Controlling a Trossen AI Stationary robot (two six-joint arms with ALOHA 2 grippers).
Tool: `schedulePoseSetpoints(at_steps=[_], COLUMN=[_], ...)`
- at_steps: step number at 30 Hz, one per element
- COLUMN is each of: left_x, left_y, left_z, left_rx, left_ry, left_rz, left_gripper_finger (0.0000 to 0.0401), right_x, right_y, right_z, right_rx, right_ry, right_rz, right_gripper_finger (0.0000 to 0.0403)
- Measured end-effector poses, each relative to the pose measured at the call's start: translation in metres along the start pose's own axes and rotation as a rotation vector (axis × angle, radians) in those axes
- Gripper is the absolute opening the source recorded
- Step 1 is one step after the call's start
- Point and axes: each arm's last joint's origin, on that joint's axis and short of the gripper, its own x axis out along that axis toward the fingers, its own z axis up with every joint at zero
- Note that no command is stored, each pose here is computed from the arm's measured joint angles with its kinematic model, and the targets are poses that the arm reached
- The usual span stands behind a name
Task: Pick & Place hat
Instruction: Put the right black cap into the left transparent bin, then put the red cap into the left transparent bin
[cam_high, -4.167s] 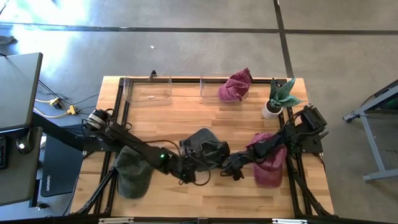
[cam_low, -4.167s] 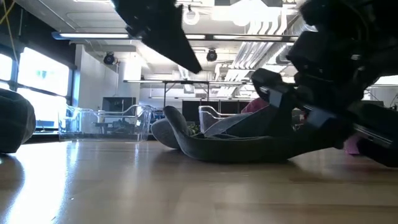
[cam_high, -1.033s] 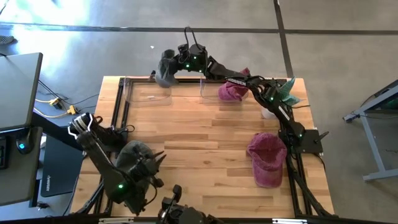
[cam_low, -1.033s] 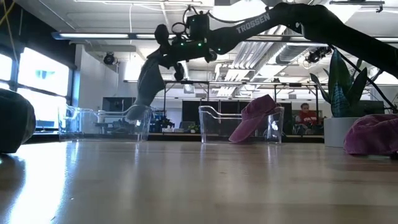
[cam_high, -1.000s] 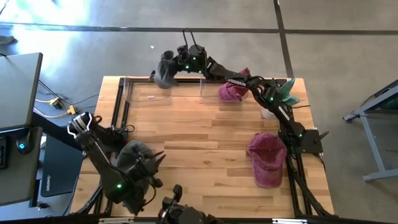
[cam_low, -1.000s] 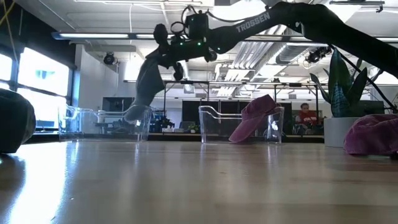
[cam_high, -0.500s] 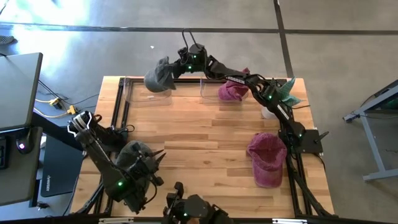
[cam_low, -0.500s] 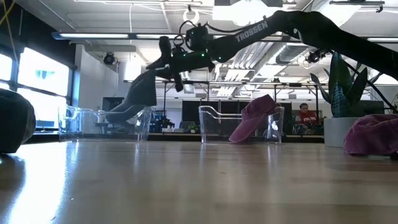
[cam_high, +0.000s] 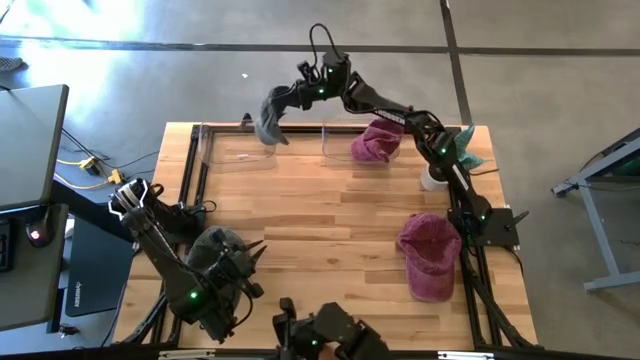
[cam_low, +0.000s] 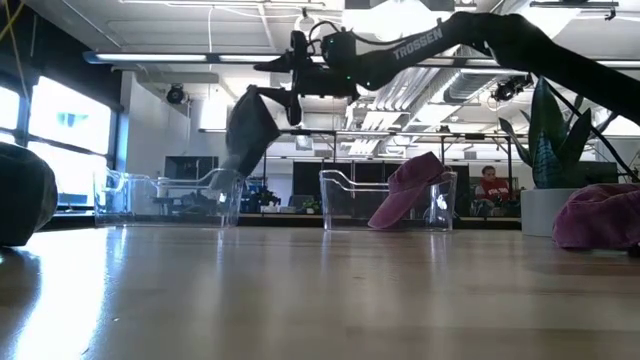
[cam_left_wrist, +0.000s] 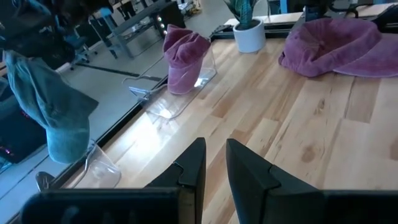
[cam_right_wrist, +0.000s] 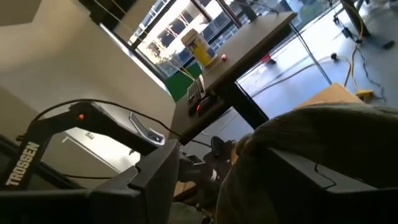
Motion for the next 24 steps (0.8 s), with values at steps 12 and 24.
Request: schedulePoseSetpoints(at_steps=[12, 24], left_x=[0.000, 0.000], left_y=[0.000, 0.000], left_z=[0.000, 0.000], left_rx=[-0.011, -0.011], left_ry=[-0.010, -0.009], left_rz=[0.001, 0.001], left_gripper_finger=[0.0059, 0.0059], right_x=[0.023, 0.019], right_y=[0.015, 0.011], right_z=[-0.015, -0.013], right_rx=[-0.023, -0.037], right_ry=[0.030, 0.005], right_rz=[0.025, -0.019], right_gripper_finger=[0.0185, 0.0286])
